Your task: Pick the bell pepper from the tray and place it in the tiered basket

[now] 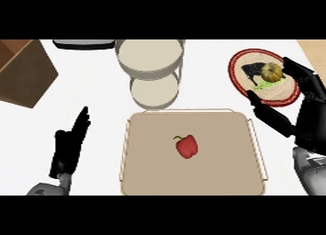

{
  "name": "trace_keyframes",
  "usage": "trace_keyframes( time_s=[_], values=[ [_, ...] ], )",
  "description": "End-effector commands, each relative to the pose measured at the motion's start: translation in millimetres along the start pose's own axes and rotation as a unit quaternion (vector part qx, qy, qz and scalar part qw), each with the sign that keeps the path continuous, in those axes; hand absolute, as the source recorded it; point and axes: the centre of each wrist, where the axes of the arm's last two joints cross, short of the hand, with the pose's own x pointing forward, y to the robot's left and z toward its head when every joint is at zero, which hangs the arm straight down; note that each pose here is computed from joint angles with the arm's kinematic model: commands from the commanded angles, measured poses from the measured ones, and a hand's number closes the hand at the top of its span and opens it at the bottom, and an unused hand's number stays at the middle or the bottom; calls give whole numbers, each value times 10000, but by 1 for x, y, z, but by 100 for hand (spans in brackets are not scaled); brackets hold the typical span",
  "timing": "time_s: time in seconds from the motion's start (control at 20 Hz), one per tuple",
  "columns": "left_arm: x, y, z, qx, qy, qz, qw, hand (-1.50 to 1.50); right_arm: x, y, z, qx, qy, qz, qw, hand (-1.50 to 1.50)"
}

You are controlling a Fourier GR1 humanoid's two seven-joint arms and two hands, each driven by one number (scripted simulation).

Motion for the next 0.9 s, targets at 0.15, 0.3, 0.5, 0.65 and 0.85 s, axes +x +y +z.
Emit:
trace_keyframes(
  time_s=[0.15, 0.3, 0.5, 0.65, 0.85],
  values=[
    [-35, -8, 38, 277, 148, 129, 9994, 0, 49, 18, 64, -124, -946, -227, 9952, -150],
    [-27, -3, 26, 445, 174, 118, 9988, 0, 45, 8, 111, 654, -329, 578, 9956, -150],
    [-31, -7, 33, 309, 161, 147, 9993, 0, 24, 2, 128, 1724, 463, 1746, 9683, -150],
    [-19, 7, 21, 463, 203, 107, 9987, 0, 35, -7, 134, 2102, 492, 2470, 9447, -150],
    [-31, 3, 34, 474, 175, 97, 9987, 0, 39, -8, 131, 2075, 652, 3618, 9065, -150]
  ],
)
